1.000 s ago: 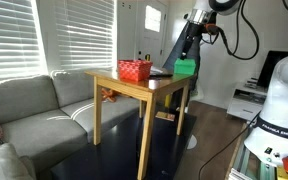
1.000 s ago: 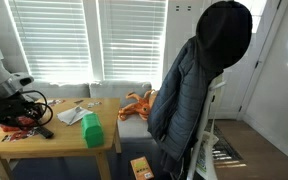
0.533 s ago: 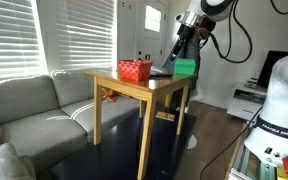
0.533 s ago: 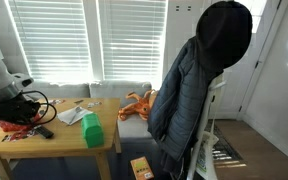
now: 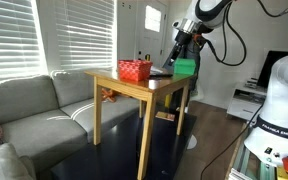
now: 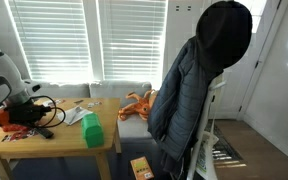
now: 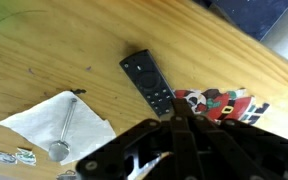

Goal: Press the button on the remote

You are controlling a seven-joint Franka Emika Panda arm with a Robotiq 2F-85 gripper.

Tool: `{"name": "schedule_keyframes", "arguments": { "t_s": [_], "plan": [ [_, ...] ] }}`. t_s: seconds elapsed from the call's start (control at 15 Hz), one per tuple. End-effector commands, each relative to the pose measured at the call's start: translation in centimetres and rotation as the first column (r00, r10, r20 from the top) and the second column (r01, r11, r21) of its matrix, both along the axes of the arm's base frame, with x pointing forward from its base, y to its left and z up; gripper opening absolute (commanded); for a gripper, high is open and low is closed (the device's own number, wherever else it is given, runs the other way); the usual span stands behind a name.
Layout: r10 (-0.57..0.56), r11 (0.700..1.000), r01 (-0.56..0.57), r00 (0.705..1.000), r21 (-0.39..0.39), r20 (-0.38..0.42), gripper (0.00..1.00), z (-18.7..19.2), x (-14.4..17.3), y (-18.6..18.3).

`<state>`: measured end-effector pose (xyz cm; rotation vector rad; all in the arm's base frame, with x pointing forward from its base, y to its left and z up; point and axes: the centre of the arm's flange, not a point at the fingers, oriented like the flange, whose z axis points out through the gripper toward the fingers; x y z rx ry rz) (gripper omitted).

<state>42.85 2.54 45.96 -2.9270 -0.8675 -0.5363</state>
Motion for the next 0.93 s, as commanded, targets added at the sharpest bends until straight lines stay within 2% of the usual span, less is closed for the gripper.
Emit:
{"name": "schedule_keyframes", "arguments": {
  "t_s": [0.0,0.87],
  "plan": [
    [-0.001,1.0,0.001,1.0,0.0,-0.002,0.01,-0.2,0.1,-0.1],
    [-0.051,0.997,0.053,0.998,0.06,-0.027,0.0,-2.7,1.7,-1.5]
  ]
}}
